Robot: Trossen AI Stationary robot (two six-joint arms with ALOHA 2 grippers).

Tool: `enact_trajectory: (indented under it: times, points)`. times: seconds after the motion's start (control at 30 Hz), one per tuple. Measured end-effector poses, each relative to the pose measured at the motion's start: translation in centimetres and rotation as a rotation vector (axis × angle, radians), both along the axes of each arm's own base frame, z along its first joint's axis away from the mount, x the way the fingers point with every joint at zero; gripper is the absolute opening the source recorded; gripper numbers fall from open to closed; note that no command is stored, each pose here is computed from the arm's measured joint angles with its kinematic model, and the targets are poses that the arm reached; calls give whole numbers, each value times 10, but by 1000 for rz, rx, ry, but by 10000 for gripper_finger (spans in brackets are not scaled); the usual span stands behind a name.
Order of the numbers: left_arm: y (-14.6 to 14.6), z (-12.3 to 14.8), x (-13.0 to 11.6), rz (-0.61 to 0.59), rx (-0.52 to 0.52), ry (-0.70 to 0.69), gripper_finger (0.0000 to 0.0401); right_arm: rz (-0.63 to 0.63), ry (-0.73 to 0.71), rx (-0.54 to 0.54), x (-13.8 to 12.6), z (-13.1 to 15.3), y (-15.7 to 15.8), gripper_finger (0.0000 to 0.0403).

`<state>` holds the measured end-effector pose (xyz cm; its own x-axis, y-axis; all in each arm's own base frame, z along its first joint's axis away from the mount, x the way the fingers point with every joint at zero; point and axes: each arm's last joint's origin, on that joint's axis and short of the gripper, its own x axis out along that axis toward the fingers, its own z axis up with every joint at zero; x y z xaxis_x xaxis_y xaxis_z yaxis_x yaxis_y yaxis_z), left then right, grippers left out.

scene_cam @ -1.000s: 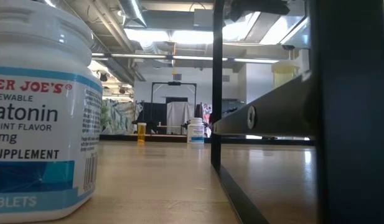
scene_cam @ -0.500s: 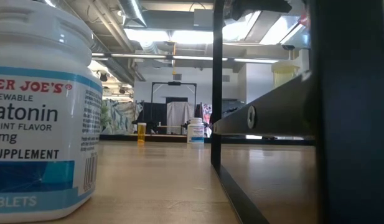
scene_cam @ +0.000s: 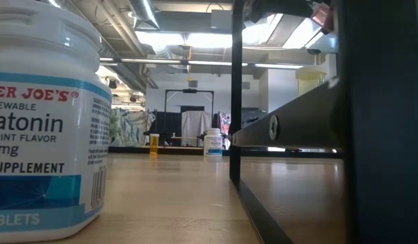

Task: Pick and place medicine bottles onto shelf by color
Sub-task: Put the top pink pill bottle on the shelf aligned with the other pink pill bottle

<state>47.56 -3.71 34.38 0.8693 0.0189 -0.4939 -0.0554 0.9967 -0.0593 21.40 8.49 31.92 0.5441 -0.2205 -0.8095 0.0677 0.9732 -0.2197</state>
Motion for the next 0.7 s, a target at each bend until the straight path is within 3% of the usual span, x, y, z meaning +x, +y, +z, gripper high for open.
enact_trajectory:
  times: [0.7]
  points:
    - [2,-4,-2,57,39,38,142,3,-14,-40,1,1,-1,86]
